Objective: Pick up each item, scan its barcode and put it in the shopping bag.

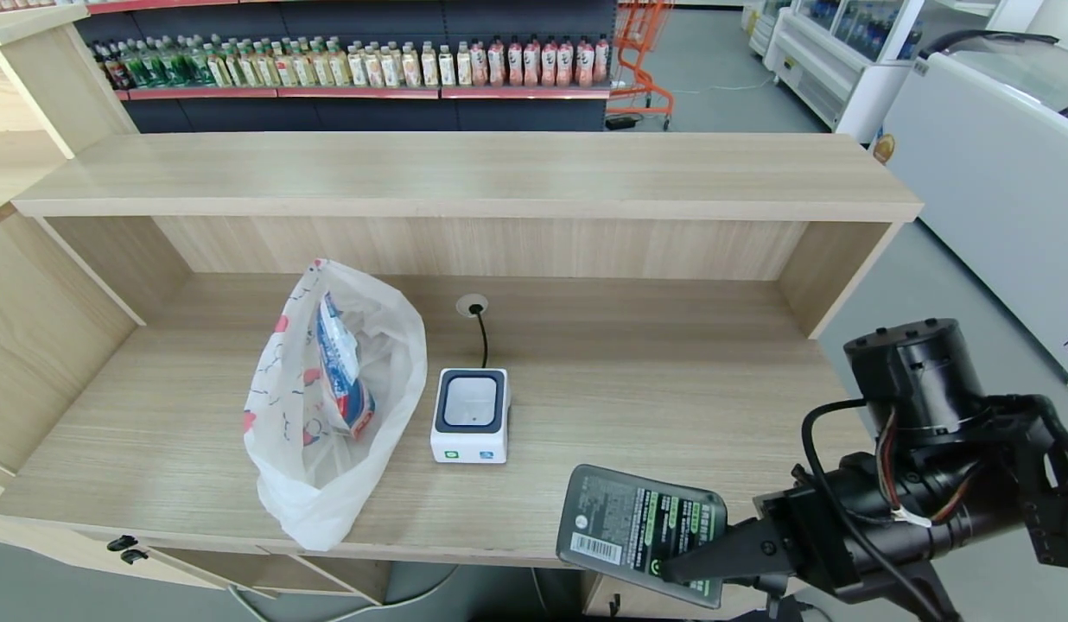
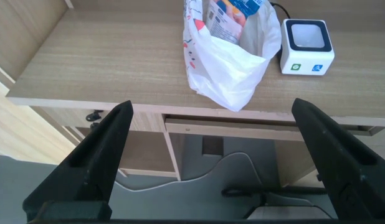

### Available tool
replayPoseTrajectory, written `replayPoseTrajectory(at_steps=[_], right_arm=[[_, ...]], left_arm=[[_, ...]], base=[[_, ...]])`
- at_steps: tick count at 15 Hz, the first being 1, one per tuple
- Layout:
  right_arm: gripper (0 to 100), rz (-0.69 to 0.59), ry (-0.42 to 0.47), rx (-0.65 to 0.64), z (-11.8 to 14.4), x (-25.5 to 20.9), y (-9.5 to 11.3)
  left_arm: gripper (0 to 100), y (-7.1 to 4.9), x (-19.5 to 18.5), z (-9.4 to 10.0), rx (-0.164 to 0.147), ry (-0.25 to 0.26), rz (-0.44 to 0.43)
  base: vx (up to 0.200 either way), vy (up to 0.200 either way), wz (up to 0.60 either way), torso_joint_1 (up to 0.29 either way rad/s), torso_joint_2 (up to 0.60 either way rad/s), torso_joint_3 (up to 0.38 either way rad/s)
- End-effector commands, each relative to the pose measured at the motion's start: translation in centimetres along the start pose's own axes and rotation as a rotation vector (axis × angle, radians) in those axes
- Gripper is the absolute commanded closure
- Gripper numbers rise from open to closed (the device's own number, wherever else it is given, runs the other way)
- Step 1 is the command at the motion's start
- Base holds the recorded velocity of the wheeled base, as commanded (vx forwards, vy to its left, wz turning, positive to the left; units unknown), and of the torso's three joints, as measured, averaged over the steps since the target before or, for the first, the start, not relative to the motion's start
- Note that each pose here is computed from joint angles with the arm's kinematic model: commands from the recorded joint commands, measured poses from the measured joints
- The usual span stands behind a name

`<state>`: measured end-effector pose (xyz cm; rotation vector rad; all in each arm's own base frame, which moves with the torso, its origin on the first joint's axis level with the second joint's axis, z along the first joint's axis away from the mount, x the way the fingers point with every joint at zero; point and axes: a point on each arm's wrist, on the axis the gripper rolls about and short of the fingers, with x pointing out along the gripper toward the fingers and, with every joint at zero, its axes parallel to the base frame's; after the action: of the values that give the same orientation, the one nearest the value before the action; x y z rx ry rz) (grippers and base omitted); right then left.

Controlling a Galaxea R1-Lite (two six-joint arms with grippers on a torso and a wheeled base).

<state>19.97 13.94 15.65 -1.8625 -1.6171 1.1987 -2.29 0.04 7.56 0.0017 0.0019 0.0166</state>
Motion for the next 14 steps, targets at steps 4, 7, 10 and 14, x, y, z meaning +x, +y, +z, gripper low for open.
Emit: replayPoseTrajectory(at_steps=[4, 7, 10, 14], right_arm=[[100, 0.002, -0.007, -0.002, 0.9, 0.0, 0.3], [100, -0.003, 0.005, -0.018, 0.9, 0.3, 0.8], [100, -0.006, 0.008, -0.022, 0.6, 0.7, 1.2], [100, -0.021, -0.005, -0.031, 0.1, 1.6, 1.5]], left_arm=[[0, 0.0, 0.0, 0.0, 0.0, 0.0, 0.0], [0, 0.0, 0.0, 0.0, 0.0, 0.0, 0.0], [0, 0.0, 0.0, 0.0, 0.0, 0.0, 0.0], [0, 0.0, 0.0, 0.0, 0.0, 0.0, 0.0]], base=[[0.0, 0.0, 0.0, 0.0, 0.0, 0.0], [0.0, 0.0, 0.0, 0.0, 0.0, 0.0], [0.0, 0.0, 0.0, 0.0, 0.0, 0.0], [0.0, 0.0, 0.0, 0.0, 0.0, 0.0]])
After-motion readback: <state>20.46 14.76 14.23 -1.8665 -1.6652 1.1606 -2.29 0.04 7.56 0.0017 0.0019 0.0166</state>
